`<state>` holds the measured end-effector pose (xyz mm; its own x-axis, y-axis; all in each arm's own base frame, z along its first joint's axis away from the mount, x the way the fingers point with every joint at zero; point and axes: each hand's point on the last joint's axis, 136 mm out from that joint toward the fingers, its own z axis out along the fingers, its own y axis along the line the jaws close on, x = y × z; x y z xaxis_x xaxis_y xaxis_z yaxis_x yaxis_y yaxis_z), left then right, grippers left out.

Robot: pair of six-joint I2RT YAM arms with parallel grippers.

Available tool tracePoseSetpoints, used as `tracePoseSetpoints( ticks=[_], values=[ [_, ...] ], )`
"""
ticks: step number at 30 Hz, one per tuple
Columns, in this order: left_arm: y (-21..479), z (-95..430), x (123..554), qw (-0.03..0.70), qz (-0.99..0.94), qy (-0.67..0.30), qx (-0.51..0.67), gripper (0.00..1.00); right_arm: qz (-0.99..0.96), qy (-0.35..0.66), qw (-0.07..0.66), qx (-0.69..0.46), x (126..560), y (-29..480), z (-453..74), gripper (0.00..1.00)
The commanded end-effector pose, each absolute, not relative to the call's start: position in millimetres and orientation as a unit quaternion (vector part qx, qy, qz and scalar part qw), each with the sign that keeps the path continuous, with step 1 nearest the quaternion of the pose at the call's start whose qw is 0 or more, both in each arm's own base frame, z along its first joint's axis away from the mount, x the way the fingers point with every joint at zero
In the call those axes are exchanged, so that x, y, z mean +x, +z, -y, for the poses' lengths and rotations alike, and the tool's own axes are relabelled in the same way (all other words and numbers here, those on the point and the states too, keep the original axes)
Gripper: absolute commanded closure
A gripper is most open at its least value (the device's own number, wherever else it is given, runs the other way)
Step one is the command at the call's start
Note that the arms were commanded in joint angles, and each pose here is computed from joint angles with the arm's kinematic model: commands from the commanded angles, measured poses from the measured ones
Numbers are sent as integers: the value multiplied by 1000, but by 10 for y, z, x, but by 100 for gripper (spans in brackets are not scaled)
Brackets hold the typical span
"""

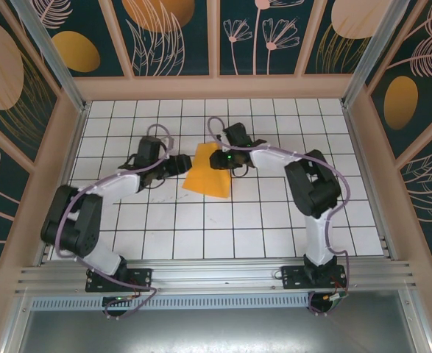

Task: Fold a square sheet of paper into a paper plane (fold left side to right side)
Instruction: Pick up the square sheet of paper from the center of the table, then place a square sheet of paper at the center of the table.

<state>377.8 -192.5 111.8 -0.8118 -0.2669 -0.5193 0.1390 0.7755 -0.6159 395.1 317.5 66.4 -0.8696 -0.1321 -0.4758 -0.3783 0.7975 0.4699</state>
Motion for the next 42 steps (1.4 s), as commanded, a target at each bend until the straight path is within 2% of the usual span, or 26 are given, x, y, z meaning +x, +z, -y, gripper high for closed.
tracePoseSetpoints(
  ticks=[1,4,11,19,25,27,29,32,34,37,40,42],
  values=[
    [1668,1810,3874,382,-845,-373,-28,32,-854,403,274,-183,3932,1437,-3166,69],
    [2050,1781,3858,427,-809,-404,-8,24,-808,462,293,-217,3782,1819,-3030,70],
    [2762,2068,3612,482,-714,-493,119,16,-721,522,319,-326,3276,2663,-2954,70],
    [3096,2250,3385,486,-643,-554,207,11,-636,567,349,-391,2841,3448,-2985,70],
    [3249,2407,3142,459,-596,-606,258,13,-614,577,363,-397,2776,3640,-3014,70],
    [3241,2472,3110,447,-595,-612,267,19,-613,578,364,-396,2783,3649,-3015,70],
    [3205,2523,3121,438,-600,-613,268,30,-614,578,366,-394,2796,3640,-3013,70],
    [3157,2559,3149,429,-607,-613,266,52,-626,567,374,-382,2868,3597,-2991,69],
    [3119,2553,3177,429,-613,-612,258,74,-646,553,384,-361,2983,3535,-2935,67],
    [2988,2554,3263,418,-636,-604,236,98,-695,512,399,-309,3246,3347,-2811,52],
    [2712,2550,3418,393,-682,-585,196,100,-768,426,418,-232,3604,3046,-2568,33],
    [2479,2543,3477,370,-710,-575,172,100,-813,358,423,-179,3809,2802,-2355,25]
  ],
)
